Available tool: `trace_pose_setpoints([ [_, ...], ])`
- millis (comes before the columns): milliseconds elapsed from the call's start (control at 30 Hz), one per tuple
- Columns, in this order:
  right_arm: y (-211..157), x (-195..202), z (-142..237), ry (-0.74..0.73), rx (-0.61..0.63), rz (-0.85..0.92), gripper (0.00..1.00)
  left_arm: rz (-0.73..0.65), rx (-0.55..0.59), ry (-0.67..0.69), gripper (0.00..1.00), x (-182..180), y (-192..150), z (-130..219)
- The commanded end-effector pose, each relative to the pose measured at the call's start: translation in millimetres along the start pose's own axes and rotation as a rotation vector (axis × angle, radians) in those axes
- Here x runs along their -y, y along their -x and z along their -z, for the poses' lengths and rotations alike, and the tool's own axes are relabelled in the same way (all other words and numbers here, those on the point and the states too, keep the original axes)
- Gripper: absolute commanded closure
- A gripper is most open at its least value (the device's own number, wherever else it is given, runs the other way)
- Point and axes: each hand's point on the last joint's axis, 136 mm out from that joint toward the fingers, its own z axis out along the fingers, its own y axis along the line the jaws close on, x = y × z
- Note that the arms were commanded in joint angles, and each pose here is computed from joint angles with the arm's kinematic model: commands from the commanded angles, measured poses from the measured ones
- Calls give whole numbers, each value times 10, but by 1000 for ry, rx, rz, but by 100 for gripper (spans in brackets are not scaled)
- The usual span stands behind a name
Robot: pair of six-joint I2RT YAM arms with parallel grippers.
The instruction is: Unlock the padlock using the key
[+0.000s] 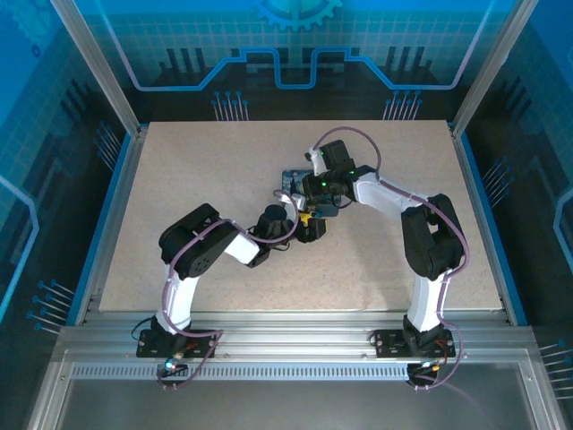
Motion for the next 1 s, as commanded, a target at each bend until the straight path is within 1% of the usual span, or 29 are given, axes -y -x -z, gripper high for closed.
trace_pose_setpoints([
  [0,68,-71,115,6,30,26,100,13,5,-39,27,71,-17,-51],
  [67,69,-69,124,6,32,26,100,9,17,-44,26,81,-6,-49],
  [167,69,-65,132,6,34,25,100,2,42,-68,22,140,17,-46],
  [233,75,-71,141,7,35,24,100,5,46,-65,21,140,32,-60],
  [300,85,-73,154,7,40,25,100,5,42,-78,23,156,25,-76],
  [333,88,-71,166,5,41,25,100,4,43,-90,27,179,33,-82],
  [367,91,-71,174,3,43,27,100,5,45,-95,29,188,39,-89],
  [467,91,-67,191,2,44,27,100,12,49,-96,30,187,43,-88],
  [500,89,-67,190,2,43,27,100,14,49,-94,29,180,41,-85],
  [567,89,-68,196,2,44,27,100,15,50,-86,25,166,23,-74],
  [667,87,-60,204,1,46,25,100,11,55,-55,25,129,16,-54],
  [733,86,-52,216,-5,47,27,100,-3,78,-29,24,131,53,6],
  [800,113,-21,246,-20,53,28,100,-18,77,13,19,99,68,61],
  [967,265,155,341,-71,64,6,100,-52,59,61,11,63,59,200],
])
